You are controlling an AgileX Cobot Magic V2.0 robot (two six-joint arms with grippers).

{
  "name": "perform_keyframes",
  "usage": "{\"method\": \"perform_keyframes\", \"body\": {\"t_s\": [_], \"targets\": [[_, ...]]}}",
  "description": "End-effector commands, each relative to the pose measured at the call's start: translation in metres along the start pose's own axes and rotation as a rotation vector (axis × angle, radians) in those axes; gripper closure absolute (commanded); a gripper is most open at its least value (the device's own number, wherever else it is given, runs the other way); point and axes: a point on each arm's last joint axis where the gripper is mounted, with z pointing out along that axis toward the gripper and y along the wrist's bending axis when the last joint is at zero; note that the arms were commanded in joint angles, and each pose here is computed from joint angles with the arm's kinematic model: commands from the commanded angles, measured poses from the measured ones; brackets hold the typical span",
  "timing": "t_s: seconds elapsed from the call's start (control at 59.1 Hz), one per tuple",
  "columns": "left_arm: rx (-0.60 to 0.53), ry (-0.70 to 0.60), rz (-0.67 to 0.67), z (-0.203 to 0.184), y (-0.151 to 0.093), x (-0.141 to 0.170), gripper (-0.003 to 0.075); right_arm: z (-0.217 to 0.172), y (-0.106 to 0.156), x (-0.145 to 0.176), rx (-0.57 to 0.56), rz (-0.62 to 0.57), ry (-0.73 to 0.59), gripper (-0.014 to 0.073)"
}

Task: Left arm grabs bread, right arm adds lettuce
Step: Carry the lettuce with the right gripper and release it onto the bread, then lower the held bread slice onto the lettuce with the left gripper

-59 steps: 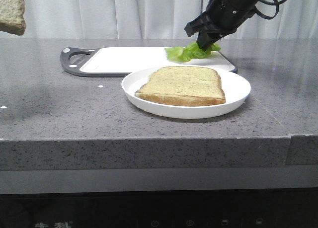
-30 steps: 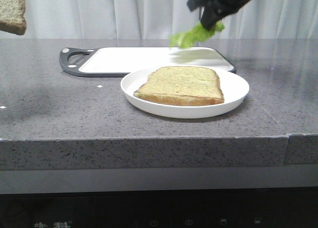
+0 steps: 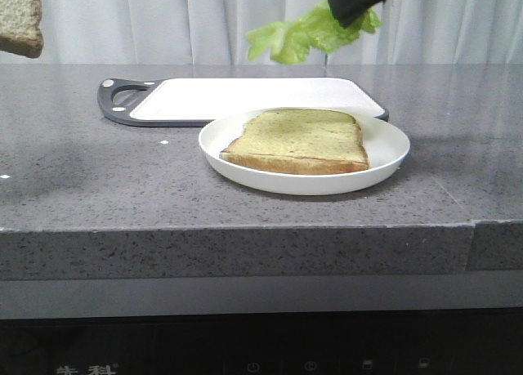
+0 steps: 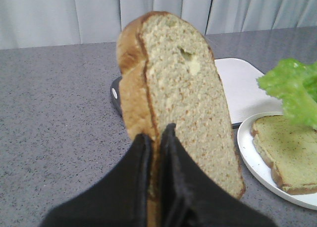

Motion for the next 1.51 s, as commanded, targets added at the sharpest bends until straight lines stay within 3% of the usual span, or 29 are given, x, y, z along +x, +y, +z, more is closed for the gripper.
{"method": "perform_keyframes", "body": {"t_s": [0.0,0.558,0.677,0.964,1.049,1.302,1.404,1.488], "targets": [[0.012,-0.128,-0.017,-0.003,-0.001,-0.018,0.0741,-0.020,0.005,-0.006,0.020,0.010,-0.133,0.0658],[0.012,-0.128,-0.017,-0.003,-0.001,-0.018,0.0741,0.014,0.011,0.028,0.033,0.086,-0.067,0.0638],[0.012,-0.128,-0.017,-0.003,-0.001,-0.018,0.0741,0.014,0.012,0.029,0.028,0.086,-0.056,0.0545],[0.012,-0.128,-0.017,-0.003,-0.001,-0.018,0.0741,0.011,0.011,0.026,0.029,0.086,-0.071,0.0143],[0.012,-0.128,-0.017,-0.003,-0.001,-0.018,0.0741,0.005,0.011,0.022,0.027,0.086,-0.088,0.0085],[0.023,-0.122,-0.065,-0.003,-0.002,-0.018,0.0741,-0.049,0.013,-0.005,0.005,0.085,-0.236,0.0115],[0.027,-0.110,-0.088,-0.001,-0.002,-0.018,0.0741,-0.069,0.014,-0.006,-0.003,0.082,-0.275,0.0256],[0.033,-0.078,-0.118,0.003,-0.003,-0.023,0.0741,-0.084,0.014,-0.003,-0.004,0.075,-0.302,0.0444]]}}
